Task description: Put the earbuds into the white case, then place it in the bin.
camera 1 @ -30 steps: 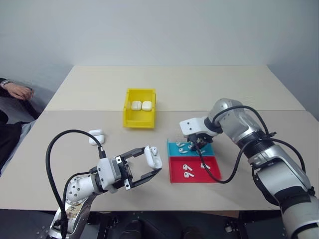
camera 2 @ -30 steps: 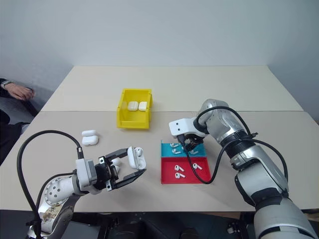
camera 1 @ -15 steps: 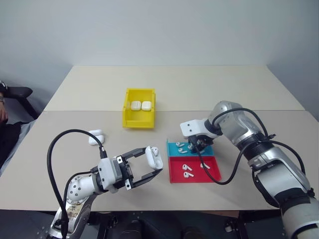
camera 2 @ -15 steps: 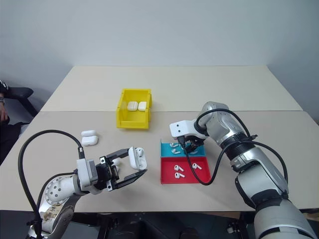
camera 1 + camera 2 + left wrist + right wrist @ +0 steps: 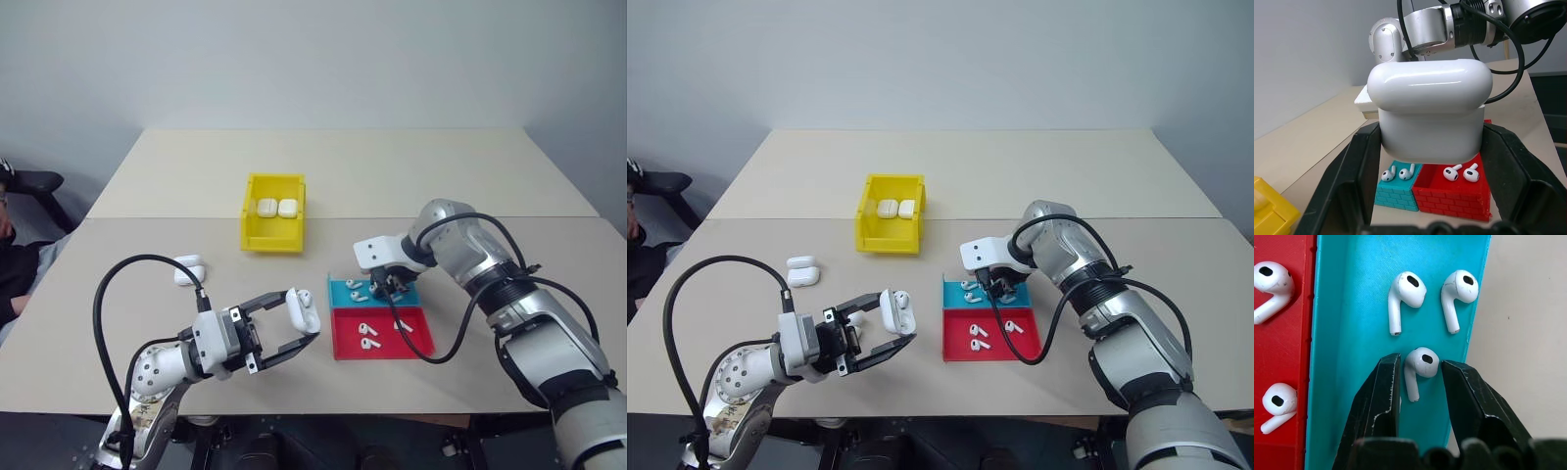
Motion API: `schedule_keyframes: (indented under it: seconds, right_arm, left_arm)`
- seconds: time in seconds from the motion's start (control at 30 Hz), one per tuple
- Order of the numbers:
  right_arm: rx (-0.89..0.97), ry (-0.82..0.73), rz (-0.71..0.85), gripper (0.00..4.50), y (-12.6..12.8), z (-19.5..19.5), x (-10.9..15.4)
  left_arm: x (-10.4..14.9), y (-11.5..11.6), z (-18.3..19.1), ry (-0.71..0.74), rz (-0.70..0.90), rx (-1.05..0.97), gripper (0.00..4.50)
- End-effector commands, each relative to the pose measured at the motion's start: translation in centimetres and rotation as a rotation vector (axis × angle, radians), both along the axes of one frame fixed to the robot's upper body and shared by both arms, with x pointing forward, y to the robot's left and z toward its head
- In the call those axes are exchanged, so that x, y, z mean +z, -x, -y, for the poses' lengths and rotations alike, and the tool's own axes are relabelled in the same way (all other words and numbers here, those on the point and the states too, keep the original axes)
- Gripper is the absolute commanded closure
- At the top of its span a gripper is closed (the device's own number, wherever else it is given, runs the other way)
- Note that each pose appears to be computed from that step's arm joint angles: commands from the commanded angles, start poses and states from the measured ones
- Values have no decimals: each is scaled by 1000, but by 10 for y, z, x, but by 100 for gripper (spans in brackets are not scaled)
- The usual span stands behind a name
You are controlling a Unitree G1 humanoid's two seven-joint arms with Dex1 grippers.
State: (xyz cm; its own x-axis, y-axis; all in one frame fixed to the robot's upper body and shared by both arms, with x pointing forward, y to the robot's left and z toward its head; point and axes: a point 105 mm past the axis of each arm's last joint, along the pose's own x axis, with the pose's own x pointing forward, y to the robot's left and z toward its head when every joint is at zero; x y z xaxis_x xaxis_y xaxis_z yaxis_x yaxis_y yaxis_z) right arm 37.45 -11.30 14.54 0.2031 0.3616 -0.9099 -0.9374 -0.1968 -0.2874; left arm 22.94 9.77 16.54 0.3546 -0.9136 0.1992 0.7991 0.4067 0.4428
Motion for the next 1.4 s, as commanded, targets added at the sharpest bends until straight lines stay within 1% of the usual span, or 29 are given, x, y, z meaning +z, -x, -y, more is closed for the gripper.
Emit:
schedule_keyframes:
  seconds: [0.03,0.1,0.4,0.43,0.53,0.63,0.77,0.87,0.97,1.1,1.2,1.27,1.4]
  right_arm:
    - [15,-4,18,320,1,-2,5]
    - [13,-4,20,371,1,-1,4]
    - [4,-11,33,371,0,-2,5]
    - [4,-21,40,371,0,-2,7]
    - [-5,-99,74,371,2,-5,25]
    - [-31,-244,123,371,9,-6,57]
    - [-46,-467,159,371,30,-3,96]
    - [-25,-694,139,371,57,-1,126]
    - [54,-952,56,371,91,2,149]
    - [115,-1178,-38,371,120,4,160]
    - [140,-1317,-90,371,132,0,168]
    - [144,-1382,-135,371,138,-2,171]
    - [156,-1419,-188,371,148,-9,169]
  left_arm:
    - [10,6,3,12,47,-15,173]
    - [10,5,2,11,47,-14,173]
    - [10,5,3,11,48,-18,173]
    - [11,4,3,12,50,-20,173]
    - [17,3,5,31,65,-30,173]
    - [27,2,8,63,82,-56,173]
    - [38,2,15,100,91,-97,173]
    - [45,1,21,132,74,-125,173]
    - [50,-2,28,148,85,-136,173]
    - [54,-8,37,154,80,-150,173]
    - [56,-11,44,156,72,-157,173]
    - [58,-12,47,157,72,-166,173]
    - [62,-13,52,166,68,-176,173]
